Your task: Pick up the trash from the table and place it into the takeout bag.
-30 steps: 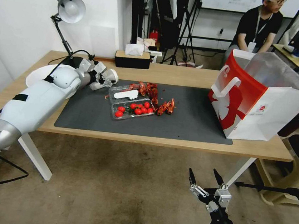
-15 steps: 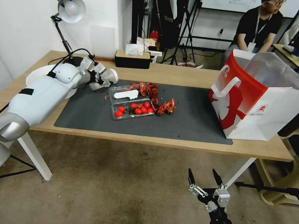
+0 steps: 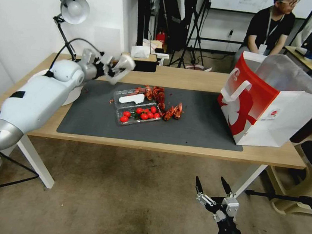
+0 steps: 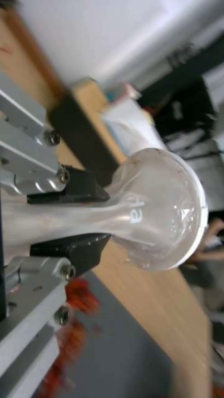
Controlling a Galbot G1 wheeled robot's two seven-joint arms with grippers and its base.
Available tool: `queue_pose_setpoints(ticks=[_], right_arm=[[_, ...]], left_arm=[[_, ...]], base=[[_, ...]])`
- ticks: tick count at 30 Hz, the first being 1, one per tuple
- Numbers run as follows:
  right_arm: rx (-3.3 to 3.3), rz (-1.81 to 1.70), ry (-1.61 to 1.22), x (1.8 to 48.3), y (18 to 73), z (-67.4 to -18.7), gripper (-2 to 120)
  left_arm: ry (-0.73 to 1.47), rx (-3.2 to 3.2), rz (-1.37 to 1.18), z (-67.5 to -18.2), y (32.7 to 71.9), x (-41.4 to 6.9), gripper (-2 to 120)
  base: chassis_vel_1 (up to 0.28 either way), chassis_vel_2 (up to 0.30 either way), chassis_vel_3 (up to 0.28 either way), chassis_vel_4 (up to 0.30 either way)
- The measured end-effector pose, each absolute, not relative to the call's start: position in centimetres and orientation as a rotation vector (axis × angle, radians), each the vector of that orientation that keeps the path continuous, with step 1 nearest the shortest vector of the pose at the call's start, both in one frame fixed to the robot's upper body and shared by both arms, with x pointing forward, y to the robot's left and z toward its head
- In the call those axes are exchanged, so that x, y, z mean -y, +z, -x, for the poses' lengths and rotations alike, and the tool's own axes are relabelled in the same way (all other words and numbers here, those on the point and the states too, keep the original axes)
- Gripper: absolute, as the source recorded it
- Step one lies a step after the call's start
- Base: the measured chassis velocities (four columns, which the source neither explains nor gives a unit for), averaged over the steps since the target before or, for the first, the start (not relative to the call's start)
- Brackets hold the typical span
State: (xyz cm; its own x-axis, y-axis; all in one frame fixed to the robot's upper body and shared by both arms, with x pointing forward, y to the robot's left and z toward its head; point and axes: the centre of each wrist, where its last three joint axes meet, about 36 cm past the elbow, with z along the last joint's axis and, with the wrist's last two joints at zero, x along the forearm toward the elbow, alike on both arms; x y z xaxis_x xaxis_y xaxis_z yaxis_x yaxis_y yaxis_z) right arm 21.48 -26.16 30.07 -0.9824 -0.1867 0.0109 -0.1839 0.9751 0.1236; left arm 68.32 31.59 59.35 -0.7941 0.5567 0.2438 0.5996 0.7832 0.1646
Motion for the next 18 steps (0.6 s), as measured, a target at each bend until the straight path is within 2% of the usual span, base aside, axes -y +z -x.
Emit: queue_pose_setpoints(ticks=[5, 9, 13, 16, 18], right_arm=[[3.106, -0.293, -0.190, 26.0, 30.4, -21.4, 100], [3.106, -0.289, -0.188, 26.1, 30.5, -21.2, 100], [3.107, -0.274, -0.195, 25.9, 30.7, -20.9, 100], [3.107, -0.271, -0.197, 25.8, 30.7, -20.8, 100], [3.109, -0.263, -0.200, 25.8, 30.7, -20.6, 100]], left_arm=[[-0.256, 2.819, 1.123, -67.2, 62.4, -26.6, 3], [-0.217, 2.814, 1.240, -66.7, 63.9, -23.5, 3], [-0.170, 2.782, 1.431, -66.1, 66.6, -16.8, 2], [-0.168, 2.770, 1.472, -66.1, 67.2, -15.0, 2], [-0.153, 2.752, 1.543, -66.2, 68.3, -11.3, 1]], base=[[0.000, 0.000, 0.000, 0.000], [0.000, 0.000, 0.000, 0.000], [0.000, 0.000, 0.000, 0.000], [0.000, 0.000, 0.000, 0.000], [0.000, 0.000, 0.000, 0.000]])
